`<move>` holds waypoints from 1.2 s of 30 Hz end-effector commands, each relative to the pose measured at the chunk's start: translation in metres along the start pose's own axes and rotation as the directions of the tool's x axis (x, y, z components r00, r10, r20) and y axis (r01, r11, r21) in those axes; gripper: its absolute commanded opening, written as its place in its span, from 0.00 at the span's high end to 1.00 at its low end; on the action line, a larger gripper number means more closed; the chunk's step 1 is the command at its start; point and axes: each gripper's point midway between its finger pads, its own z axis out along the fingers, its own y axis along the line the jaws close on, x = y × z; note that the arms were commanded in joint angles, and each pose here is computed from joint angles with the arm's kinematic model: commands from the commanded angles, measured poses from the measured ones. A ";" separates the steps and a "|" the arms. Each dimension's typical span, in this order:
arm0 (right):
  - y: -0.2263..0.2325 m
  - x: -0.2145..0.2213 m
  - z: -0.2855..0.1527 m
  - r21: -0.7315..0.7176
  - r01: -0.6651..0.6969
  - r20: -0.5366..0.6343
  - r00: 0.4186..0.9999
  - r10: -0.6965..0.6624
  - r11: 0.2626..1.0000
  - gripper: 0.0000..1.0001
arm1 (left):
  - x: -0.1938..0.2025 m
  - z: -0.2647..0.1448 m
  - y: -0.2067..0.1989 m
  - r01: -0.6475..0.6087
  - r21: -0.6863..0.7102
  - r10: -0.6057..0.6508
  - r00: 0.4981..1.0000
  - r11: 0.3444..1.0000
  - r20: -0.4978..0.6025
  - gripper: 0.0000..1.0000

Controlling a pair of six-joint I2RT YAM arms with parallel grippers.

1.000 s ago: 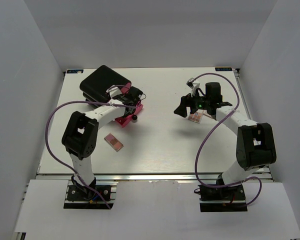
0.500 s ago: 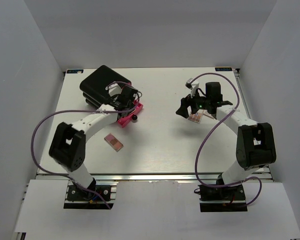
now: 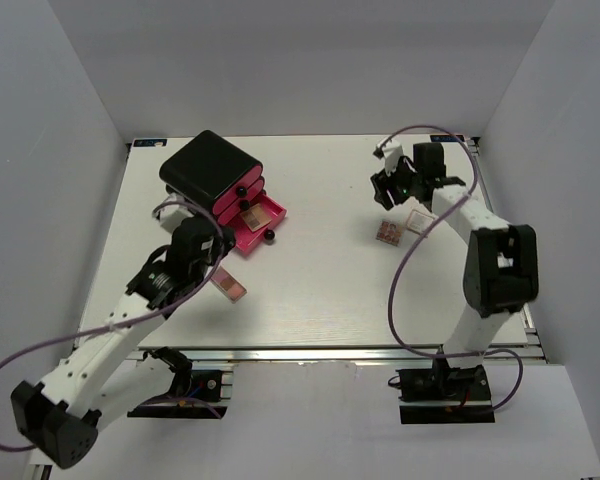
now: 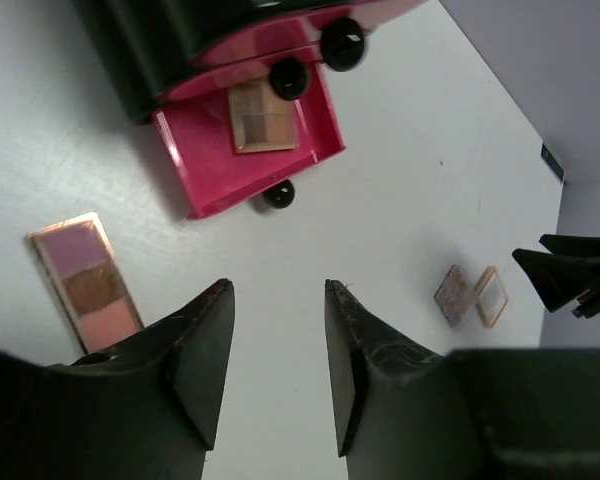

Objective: Organize the makeup

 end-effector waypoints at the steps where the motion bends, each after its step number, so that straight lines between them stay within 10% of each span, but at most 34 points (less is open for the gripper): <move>1: -0.012 0.018 0.000 0.020 -0.155 -0.183 0.971 0.156 0.988 0.36 | 0.020 -0.008 0.053 0.048 -0.167 -0.054 0.998 0.985 -0.032 0.50; 6: -0.016 0.045 -0.007 0.036 -0.041 -0.276 0.960 0.050 0.998 0.14 | 0.064 -0.016 0.096 0.102 -0.285 -0.150 0.977 0.953 -0.149 0.25; 11: -0.002 0.049 -0.018 -0.269 0.175 -0.257 0.935 -0.245 0.947 0.11 | 0.077 -0.017 0.099 0.167 -0.267 -0.218 0.960 0.949 -0.175 0.14; 25: 0.025 0.093 -0.014 -0.484 0.141 -0.372 0.860 -0.349 0.864 0.11 | 0.084 -0.023 0.112 0.187 -0.285 -0.244 0.953 0.940 -0.179 0.12; 36: 0.028 0.122 0.014 -0.370 0.167 -0.442 0.834 -0.331 0.914 0.11 | 0.090 -0.019 0.115 0.173 -0.301 -0.238 0.951 0.938 -0.195 0.12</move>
